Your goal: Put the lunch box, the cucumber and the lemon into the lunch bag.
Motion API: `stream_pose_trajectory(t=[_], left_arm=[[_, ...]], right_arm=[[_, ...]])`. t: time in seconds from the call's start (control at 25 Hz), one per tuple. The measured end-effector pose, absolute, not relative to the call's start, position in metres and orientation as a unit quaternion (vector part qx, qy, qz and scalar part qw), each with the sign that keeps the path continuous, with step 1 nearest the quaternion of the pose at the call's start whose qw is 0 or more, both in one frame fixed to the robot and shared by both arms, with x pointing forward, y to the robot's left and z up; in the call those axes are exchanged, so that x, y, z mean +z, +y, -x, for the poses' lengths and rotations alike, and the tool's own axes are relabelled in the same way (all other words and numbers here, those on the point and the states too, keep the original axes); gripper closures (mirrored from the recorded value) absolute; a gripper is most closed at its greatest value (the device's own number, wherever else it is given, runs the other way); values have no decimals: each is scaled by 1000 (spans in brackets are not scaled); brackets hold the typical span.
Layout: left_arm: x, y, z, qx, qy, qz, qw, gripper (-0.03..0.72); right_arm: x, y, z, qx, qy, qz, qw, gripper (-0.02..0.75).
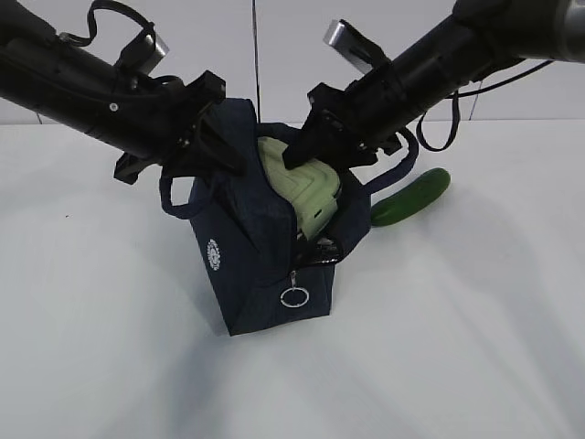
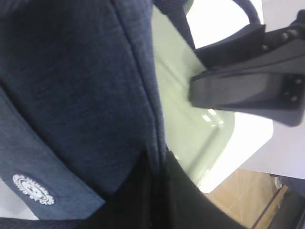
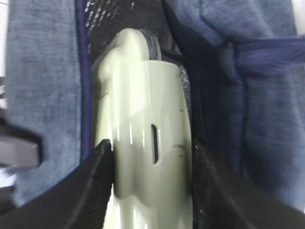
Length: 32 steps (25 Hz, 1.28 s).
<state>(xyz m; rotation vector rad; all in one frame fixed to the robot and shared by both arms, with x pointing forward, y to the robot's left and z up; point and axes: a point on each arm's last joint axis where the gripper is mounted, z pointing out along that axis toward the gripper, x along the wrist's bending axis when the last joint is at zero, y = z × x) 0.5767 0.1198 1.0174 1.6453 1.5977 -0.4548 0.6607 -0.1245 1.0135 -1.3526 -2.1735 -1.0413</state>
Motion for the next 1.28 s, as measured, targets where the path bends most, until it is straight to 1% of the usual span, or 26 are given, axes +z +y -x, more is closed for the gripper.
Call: stream_pose_trajectory(t=[0.24, 0.36, 0.52, 0.6, 0.84, 0.96, 1.08, 1.28], left_arm=[[1017, 120, -576, -181, 629, -648, 391, 691], [1017, 120, -576, -181, 629, -648, 391, 691], [1018, 119, -576, -183, 629, -646, 392, 691], [1018, 119, -576, -184, 630, -645, 393, 691], [1018, 119, -576, -187, 629, -644, 393, 691], [1018, 119, -575, -191, 628, -645, 391, 691], [1017, 119, -575, -190, 627, -648, 388, 691], [1017, 119, -574, -194, 625, -650, 385, 691]], right_arm=[[1006, -101, -657, -356, -799, 463, 143, 366], [993, -94, -658, -349, -803, 460, 147, 366], [966, -89, -661, -331, -806, 463, 164, 366], [961, -88, -661, -330, -807, 460, 167, 366], [964, -84, -661, -351, -804, 447, 175, 365], [967, -81, -660, -366, -798, 439, 189, 339], [971, -78, -658, -383, -790, 430, 212, 290], [982, -77, -655, -378, -805, 396, 229, 273]])
